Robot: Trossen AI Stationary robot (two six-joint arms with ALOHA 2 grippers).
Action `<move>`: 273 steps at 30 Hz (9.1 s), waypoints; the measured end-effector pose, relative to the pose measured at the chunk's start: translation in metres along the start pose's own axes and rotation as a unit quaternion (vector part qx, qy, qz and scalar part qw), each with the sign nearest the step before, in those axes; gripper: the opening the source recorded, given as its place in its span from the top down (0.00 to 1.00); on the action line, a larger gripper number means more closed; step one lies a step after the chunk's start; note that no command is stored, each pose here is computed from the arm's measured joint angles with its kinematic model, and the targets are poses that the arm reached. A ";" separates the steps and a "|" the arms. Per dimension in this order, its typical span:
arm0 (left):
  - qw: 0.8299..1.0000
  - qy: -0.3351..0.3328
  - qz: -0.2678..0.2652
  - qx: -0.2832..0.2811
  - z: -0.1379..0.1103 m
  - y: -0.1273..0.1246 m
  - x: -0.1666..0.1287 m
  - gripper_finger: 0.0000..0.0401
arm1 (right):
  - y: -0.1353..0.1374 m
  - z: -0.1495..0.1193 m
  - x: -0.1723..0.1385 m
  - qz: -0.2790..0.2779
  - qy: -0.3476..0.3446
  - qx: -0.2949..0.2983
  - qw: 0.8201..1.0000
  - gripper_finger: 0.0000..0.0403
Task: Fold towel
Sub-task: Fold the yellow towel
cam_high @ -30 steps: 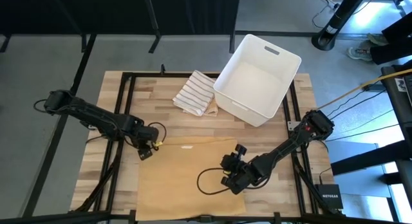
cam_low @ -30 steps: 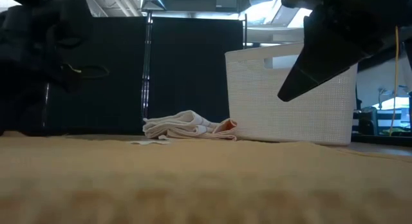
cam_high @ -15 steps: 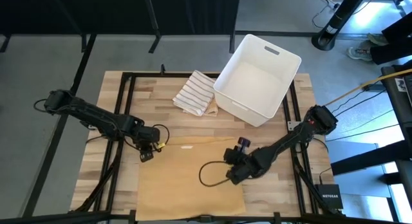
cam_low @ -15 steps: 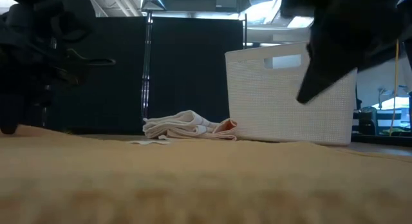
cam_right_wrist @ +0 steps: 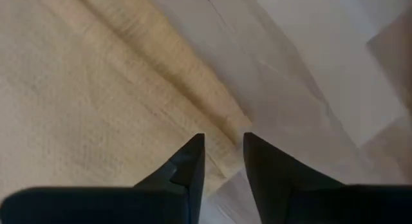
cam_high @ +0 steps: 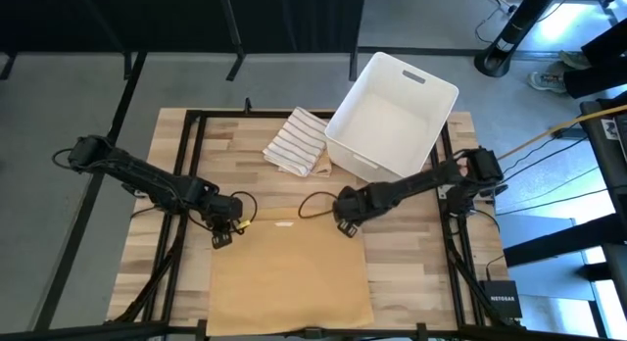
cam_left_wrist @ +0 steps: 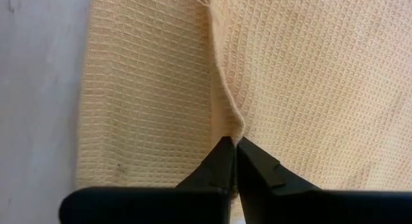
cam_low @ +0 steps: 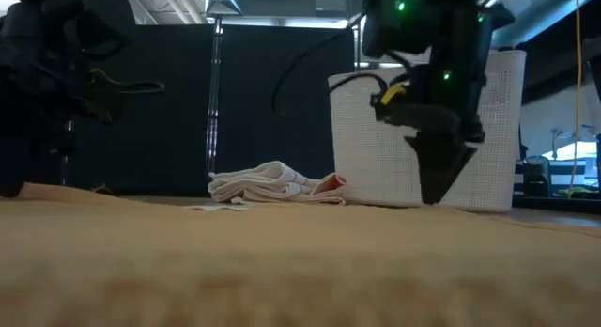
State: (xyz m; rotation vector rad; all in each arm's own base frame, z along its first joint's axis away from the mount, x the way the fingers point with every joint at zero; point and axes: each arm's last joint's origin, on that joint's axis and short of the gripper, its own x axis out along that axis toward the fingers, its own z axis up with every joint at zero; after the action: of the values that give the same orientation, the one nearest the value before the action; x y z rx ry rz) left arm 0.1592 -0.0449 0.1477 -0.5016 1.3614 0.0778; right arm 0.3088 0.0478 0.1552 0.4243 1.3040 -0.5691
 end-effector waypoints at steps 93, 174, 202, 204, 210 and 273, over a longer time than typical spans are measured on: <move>1.000 -0.011 0.016 -0.025 0.001 0.001 0.000 0.99 | 0.032 -0.092 -0.076 0.017 -0.185 -0.156 0.970 0.68; 1.000 -0.022 0.013 -0.012 0.002 0.000 0.000 0.99 | 0.001 -0.060 0.018 0.227 -0.215 -0.023 0.950 0.68; 0.984 -0.043 0.171 -0.030 -0.010 -0.030 -0.043 1.00 | -0.011 -0.056 -0.016 0.201 -0.286 -0.049 0.936 0.99; 0.980 -0.054 0.190 -0.038 -0.013 -0.030 -0.044 1.00 | -0.012 -0.057 -0.018 0.184 -0.298 -0.045 0.936 0.99; 0.969 -0.089 0.227 -0.036 -0.015 -0.030 -0.045 1.00 | -0.017 -0.061 -0.017 0.107 -0.333 -0.027 0.936 0.99; 0.980 -0.182 0.074 0.012 -0.034 -0.061 0.047 0.65 | 0.027 -0.096 0.025 0.171 -0.278 -0.152 0.933 0.55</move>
State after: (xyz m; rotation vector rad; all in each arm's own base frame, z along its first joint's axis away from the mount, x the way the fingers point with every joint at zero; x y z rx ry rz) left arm 0.1589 -0.1237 0.1173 -0.3454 1.0369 0.2627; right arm 0.2551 0.1220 0.1088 0.2002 0.7286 -0.1628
